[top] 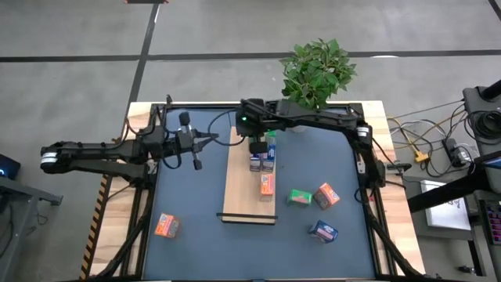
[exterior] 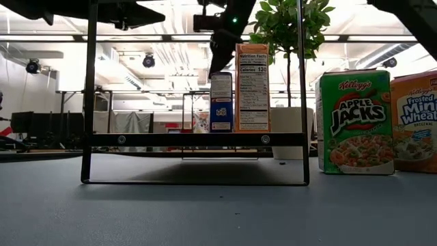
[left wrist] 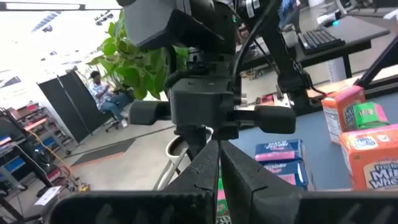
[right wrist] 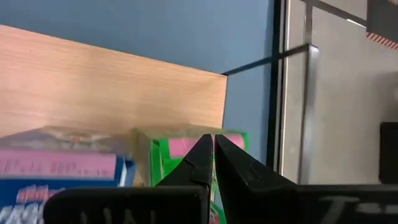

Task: Stack cereal on shelf
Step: Put the left green cereal box on the shelf aligned with the other green cereal box

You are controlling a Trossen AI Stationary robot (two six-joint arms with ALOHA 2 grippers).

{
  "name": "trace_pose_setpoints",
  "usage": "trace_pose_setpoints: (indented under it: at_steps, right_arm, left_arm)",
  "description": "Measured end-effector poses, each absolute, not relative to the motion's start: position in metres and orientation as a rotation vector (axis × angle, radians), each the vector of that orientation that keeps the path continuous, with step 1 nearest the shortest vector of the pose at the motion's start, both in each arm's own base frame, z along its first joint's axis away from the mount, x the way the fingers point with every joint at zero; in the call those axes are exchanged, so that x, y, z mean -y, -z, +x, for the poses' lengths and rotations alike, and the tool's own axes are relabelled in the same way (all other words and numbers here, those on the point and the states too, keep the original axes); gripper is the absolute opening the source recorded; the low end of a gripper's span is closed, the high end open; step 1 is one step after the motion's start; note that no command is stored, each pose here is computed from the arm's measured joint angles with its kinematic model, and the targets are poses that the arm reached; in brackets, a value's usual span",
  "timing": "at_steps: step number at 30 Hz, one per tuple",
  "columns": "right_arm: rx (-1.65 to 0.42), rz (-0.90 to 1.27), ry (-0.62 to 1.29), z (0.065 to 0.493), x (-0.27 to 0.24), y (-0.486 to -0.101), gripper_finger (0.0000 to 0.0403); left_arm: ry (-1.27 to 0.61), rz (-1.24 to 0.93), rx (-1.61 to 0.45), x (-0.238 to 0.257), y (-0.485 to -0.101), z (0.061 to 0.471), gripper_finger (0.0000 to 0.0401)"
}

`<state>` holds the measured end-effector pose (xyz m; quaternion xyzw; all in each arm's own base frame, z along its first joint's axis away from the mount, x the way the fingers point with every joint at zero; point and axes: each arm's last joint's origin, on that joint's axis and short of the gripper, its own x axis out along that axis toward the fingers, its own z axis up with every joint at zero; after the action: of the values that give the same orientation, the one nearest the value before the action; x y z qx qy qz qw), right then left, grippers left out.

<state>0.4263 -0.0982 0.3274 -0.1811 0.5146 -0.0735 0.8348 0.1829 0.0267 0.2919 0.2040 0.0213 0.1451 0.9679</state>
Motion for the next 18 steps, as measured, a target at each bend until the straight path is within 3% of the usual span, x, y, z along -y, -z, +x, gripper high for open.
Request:
trace_pose_setpoints:
  at_steps: [18]
  right_arm:
    - [-1.122,-0.319,0.226,0.427,0.121,-0.314,0.0009]
  left_arm:
    - [-0.29,0.412,-0.055,-0.027,-0.29,0.185,0.0]
